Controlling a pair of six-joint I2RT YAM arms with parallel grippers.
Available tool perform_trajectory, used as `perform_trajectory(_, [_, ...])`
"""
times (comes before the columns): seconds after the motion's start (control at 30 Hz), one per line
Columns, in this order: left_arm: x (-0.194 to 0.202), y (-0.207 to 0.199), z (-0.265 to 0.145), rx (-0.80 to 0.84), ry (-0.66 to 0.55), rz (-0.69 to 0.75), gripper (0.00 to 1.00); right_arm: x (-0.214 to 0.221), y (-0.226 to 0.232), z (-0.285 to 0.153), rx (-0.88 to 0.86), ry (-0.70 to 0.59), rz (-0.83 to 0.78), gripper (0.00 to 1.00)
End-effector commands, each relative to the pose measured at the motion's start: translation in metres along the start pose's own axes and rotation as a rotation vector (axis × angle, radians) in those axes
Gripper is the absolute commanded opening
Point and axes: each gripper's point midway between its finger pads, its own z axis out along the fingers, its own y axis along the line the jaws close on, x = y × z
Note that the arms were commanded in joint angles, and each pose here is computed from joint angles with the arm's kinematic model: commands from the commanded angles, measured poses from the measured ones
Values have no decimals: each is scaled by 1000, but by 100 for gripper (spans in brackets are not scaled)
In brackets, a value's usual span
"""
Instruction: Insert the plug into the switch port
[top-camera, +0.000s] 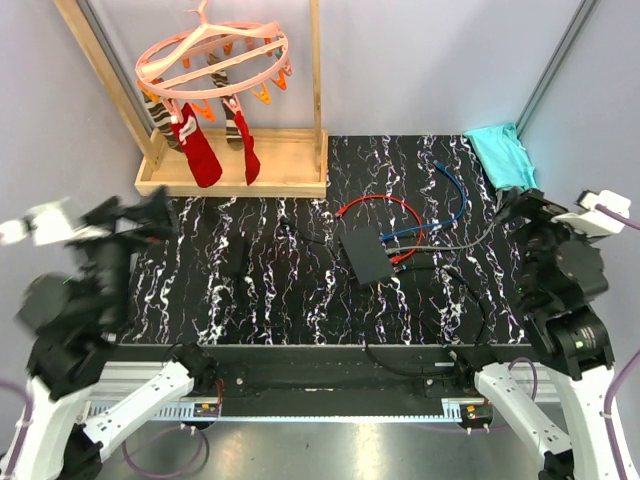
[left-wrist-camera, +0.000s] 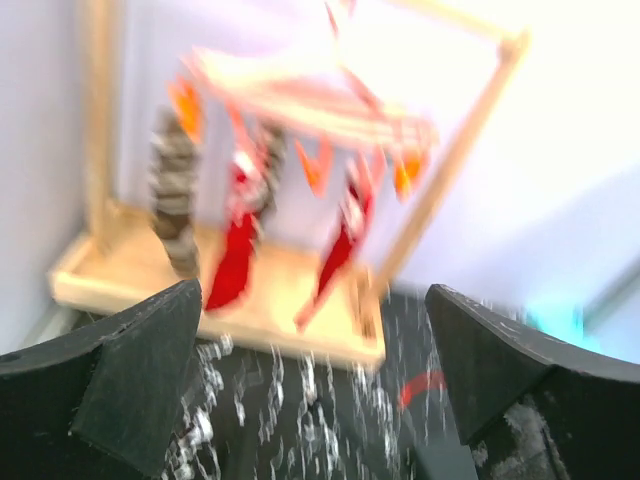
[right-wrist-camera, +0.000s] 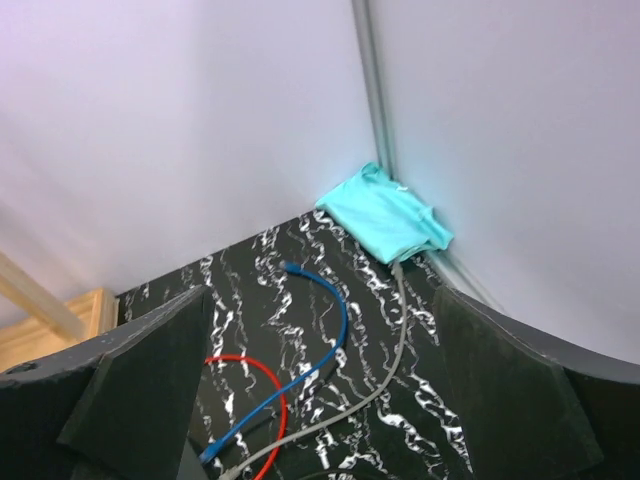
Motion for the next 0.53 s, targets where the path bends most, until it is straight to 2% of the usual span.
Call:
perform_trajectory(0.0, [-25,35,-20,-91,-109,37,99,-29,-21,-10,74,-76,-37,100])
perform_trajectory(0.17, [-33,52,-38,-107,-179,-7,99,-36,-24,-15,64,-111,-15,100])
perform_trajectory(0.5, [-26,57,-40,-131,-161,-19,99,-41,-25,-18,61,-125,-10,100])
